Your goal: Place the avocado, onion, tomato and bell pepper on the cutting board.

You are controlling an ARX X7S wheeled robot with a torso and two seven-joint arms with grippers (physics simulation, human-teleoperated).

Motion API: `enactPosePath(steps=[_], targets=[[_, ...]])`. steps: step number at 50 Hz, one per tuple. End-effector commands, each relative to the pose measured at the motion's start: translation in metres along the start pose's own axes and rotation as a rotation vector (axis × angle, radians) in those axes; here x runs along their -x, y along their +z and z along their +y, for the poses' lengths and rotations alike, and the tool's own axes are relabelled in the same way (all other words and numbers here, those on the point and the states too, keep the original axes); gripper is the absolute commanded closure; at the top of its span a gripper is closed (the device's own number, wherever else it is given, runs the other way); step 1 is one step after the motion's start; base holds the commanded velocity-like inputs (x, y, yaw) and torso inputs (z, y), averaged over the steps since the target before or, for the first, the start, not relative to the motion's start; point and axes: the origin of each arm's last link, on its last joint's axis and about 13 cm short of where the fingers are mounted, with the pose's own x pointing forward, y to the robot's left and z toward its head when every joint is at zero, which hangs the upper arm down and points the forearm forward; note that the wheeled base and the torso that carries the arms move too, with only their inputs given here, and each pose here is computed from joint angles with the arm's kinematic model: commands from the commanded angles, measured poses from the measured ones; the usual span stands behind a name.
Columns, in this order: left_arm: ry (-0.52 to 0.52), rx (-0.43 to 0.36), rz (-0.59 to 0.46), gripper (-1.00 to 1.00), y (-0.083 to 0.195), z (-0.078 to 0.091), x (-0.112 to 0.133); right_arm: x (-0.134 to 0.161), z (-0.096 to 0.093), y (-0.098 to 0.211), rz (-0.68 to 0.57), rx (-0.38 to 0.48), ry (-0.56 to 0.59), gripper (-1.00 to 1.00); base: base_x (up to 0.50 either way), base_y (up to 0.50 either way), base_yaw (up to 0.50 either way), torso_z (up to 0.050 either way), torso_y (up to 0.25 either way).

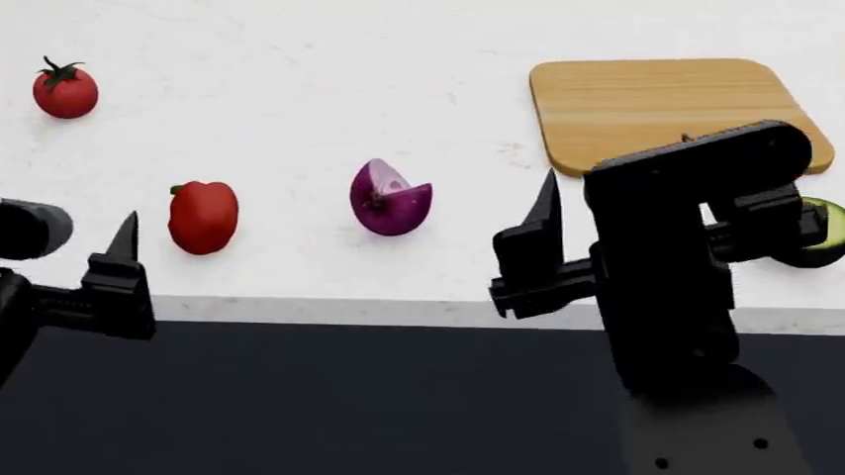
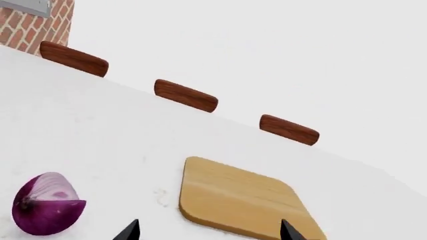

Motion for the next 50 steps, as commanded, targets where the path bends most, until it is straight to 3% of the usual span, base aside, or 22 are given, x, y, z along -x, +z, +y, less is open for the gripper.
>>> enactPosePath(steps=[1, 9, 12, 19, 32, 50], targets=[[-0.027, 0.009, 0.007, -1.0, 0.061, 0.02, -0.033, -0.036, -0.021, 0.042, 0.003, 0.034, 0.048, -1.0, 0.0, 0.0, 0.0, 0.0, 0.0], [-0.018, 0.0, 0.046, -1.0, 0.099, 0.038, -0.065, -0.056, -0.029, 0.075, 0.016, 0.003, 0.099, -1.0, 0.0, 0.0, 0.0, 0.0, 0.0], [0.015, -0.061, 0.049, -1.0, 0.107, 0.044, -0.073, -0.06, -0.032, 0.083, 0.022, 0.016, 0.11, -1.0, 0.0, 0.0, 0.0, 0.0, 0.0], [-0.016, 0.015, 0.093, -1.0, 0.13, 0.057, -0.08, -0.058, -0.036, 0.088, 0.029, 0.023, 0.12, -1.0, 0.0, 0.0, 0.0, 0.0, 0.0], [-0.048, 0.01, 0.097, -1.0, 0.139, 0.058, -0.081, -0.058, -0.038, 0.089, 0.033, 0.022, 0.14, -1.0, 0.12, 0.48, 0.0, 0.0, 0.0], [-0.061, 0.005, 0.101, -1.0, 0.133, 0.056, -0.08, -0.052, -0.033, 0.081, 0.049, 0.039, 0.169, -1.0, 0.49, 0.3, 0.0, 0.0, 0.0]])
